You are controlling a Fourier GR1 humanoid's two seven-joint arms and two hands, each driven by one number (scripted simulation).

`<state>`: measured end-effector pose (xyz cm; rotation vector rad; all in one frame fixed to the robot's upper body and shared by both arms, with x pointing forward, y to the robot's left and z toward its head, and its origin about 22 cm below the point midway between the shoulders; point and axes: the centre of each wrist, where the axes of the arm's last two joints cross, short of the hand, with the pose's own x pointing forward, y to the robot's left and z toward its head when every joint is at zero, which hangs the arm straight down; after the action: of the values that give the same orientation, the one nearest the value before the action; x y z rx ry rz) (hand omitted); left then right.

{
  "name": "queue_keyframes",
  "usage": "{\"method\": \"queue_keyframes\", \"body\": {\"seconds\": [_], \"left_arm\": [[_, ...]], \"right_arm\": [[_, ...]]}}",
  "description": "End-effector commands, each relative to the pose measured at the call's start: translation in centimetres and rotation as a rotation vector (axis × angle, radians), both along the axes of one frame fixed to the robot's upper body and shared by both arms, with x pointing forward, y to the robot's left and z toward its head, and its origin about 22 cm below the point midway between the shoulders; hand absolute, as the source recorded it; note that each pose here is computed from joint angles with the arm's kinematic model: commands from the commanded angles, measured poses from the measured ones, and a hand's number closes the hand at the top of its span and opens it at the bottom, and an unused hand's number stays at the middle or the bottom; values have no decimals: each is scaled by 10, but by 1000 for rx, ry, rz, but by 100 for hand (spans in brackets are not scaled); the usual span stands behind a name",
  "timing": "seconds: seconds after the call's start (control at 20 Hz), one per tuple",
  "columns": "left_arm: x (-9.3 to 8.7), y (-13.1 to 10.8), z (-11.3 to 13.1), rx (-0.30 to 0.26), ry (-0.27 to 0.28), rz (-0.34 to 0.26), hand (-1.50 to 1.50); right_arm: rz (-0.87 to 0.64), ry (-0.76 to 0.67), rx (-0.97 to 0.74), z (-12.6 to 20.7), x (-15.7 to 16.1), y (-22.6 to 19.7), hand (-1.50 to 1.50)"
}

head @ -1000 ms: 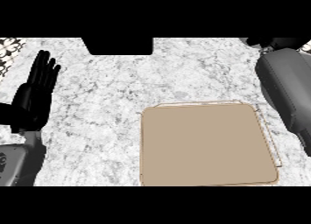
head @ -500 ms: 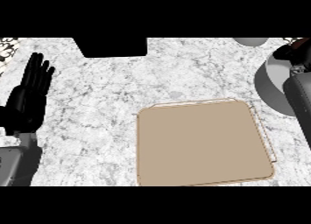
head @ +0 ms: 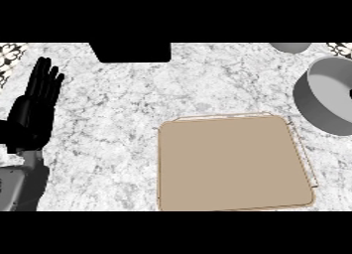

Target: Pick the cupcake from the tray and place it in the pot

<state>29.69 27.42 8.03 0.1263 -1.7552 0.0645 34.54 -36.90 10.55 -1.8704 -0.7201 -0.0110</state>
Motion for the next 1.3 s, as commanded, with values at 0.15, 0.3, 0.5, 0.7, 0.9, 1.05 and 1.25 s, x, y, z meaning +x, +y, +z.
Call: {"method": "queue_keyframes", "body": {"seconds": [0.15,0.3,0.5,0.7,0.9,1.05,1.25], "left_arm": [[14,-4,-7,-11,-7,-23,0],[19,0,-4,5,4,-11,0],[5,-6,3,-7,-1,-28,0],[6,-6,-3,1,1,-33,0],[2,-7,-8,-7,-13,-16,0],[7,0,-3,-8,-8,-33,0],[-13,1,-5,-6,12,-21,0]], "right_arm": [[-87,31,88,-22,-29,-45,150],[-79,69,227,-56,-30,-46,150],[-55,-63,425,-58,-35,-51,-150],[97,-31,421,-62,-29,-65,-150],[169,-149,324,-78,-47,-60,-150],[203,-314,308,-52,-25,-53,-150],[130,-492,363,-33,-35,-59,-150]]}}
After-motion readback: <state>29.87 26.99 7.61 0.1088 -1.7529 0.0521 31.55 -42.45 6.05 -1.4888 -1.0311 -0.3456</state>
